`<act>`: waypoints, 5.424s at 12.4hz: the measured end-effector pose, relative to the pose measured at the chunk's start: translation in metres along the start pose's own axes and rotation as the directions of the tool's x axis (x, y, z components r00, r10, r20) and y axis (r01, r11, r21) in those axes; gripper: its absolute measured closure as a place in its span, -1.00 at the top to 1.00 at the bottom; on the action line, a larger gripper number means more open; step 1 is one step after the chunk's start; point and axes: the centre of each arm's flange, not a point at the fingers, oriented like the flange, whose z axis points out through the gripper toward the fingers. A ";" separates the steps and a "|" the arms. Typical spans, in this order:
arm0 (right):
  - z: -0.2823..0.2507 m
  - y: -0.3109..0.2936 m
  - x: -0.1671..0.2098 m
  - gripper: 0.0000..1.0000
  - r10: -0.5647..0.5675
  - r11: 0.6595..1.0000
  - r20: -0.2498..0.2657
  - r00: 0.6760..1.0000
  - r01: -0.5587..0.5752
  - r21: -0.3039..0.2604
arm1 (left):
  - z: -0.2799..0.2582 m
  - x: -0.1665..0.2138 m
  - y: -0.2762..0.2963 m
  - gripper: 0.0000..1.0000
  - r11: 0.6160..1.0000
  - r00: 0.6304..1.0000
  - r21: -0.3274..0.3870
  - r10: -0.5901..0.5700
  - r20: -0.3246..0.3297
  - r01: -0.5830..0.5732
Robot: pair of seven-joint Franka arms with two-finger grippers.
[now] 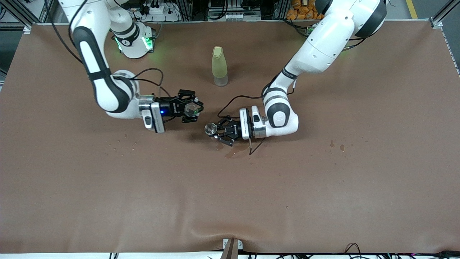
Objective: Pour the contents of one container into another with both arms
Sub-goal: 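Turn the beaker upright and move both grippers apart, then lower the jigger and beaker onto the table and open both grippers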
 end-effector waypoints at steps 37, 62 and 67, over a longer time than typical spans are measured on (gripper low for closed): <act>-0.346 0.157 -0.062 -0.66 -0.780 0.616 0.170 0.602 0.786 0.047 | -0.651 -0.108 -0.068 -0.59 0.983 0.997 -0.172 -0.058 0.060 0.067; -0.337 0.202 -0.090 0.07 -0.740 0.647 0.245 0.626 0.763 0.005 | -0.608 -0.133 -0.089 -0.40 0.980 0.998 -0.190 -0.056 0.032 0.061; -0.377 0.191 -0.083 1.00 -0.680 0.698 0.332 0.654 0.716 0.021 | -0.614 -0.133 -0.088 0.05 0.982 0.998 -0.178 -0.056 0.031 0.060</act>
